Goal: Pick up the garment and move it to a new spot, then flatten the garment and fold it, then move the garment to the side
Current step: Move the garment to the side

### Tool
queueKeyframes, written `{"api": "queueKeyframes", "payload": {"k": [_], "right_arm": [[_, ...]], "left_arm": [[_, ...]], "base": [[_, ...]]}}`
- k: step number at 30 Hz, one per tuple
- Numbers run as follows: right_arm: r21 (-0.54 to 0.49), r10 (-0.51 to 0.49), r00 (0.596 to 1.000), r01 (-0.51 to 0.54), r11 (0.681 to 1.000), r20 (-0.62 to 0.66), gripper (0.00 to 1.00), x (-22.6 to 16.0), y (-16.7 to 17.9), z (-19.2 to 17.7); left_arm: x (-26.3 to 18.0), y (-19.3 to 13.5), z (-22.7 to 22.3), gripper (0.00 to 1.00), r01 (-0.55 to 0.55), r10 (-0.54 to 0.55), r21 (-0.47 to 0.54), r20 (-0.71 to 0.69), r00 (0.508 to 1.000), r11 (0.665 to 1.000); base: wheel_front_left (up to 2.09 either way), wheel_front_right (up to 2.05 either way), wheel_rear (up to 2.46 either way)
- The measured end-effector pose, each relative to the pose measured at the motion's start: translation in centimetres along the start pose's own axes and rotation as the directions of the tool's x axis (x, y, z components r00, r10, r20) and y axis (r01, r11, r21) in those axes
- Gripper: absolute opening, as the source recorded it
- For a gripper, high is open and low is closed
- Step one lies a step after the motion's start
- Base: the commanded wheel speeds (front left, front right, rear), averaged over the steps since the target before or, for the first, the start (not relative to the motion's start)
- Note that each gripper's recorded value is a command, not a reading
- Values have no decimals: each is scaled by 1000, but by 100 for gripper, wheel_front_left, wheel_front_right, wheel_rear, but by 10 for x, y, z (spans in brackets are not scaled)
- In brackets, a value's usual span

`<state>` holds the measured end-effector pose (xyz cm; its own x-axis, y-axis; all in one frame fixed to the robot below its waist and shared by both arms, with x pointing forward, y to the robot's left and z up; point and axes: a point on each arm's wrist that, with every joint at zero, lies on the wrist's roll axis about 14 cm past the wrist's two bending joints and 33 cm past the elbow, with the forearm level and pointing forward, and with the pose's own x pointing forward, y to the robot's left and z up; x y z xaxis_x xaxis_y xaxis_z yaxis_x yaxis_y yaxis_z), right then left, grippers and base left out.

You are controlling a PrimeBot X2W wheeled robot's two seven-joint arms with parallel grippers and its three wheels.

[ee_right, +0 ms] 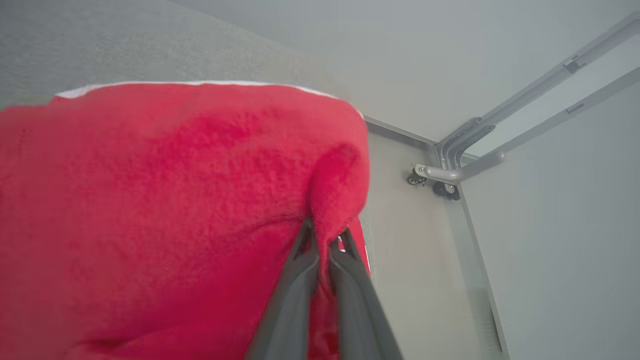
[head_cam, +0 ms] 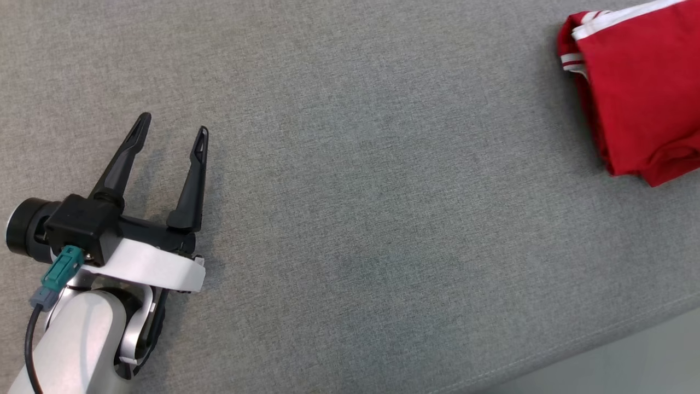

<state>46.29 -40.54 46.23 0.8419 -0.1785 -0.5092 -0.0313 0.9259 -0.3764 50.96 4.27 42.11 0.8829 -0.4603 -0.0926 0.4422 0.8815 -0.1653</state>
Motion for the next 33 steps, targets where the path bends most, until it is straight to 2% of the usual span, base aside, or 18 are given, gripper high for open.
{"api": "queueKeyframes", "payload": {"k": [1, 2, 7, 12, 15, 19, 26, 27, 29, 33], "right_arm": [[-4, -13, 1000, 13, 1000, -13, 37, 2, -3, -6], [8, -28, 999, 28, 1000, -22, 100, 5, -5, -12], [50, -64, 998, 65, 997, -23, 100, 17, -4, -28], [114, -85, 996, 88, 990, -29, 100, 13, 0, -42], [171, -109, 993, 100, 980, 44, 100, 5, -1, -35], [246, -161, 969, 113, 963, 188, 100, -14, -8, -13], [366, -243, 877, 84, 927, 415, 100, -63, -8, 28], [404, -263, 843, 61, 913, 468, 100, -79, 0, 37], [425, -277, 812, 39, 904, 514, 100, -94, 10, 46], [441, -246, 784, -38, 897, 569, 100, -113, 46, 64]], "left_arm": [[0, 1, -1, 100, -2, 2, 1, -1, 1000, 1000], [1, 2, -1, 100, -4, 4, 1, 0, 1000, 1000], [0, 7, -1, 100, -14, 14, 6, -1, 1000, 1000], [-1, 7, 6, 100, -22, 22, 11, 14, 1000, 1000], [-5, 6, 12, 100, -29, 28, 12, 25, 999, 1000], [-16, 4, 21, 100, -46, 45, 8, 38, 998, 999], [-39, -2, 49, 100, -93, 93, -2, 96, 991, 996], [-48, 1, 57, 100, -122, 122, -6, 114, 986, 993], [-58, 4, 65, 100, -148, 148, -10, 130, 980, 989], [-81, 19, 79, 100, -223, 223, -19, 165, 961, 975]], "base": [[0, 0, 0], [0, 0, 0], [0, 0, 0], [0, 0, 0], [0, 0, 0], [0, 0, 0], [0, 0, 0], [0, 0, 0], [0, 0, 0], [0, 0, 0]]}}
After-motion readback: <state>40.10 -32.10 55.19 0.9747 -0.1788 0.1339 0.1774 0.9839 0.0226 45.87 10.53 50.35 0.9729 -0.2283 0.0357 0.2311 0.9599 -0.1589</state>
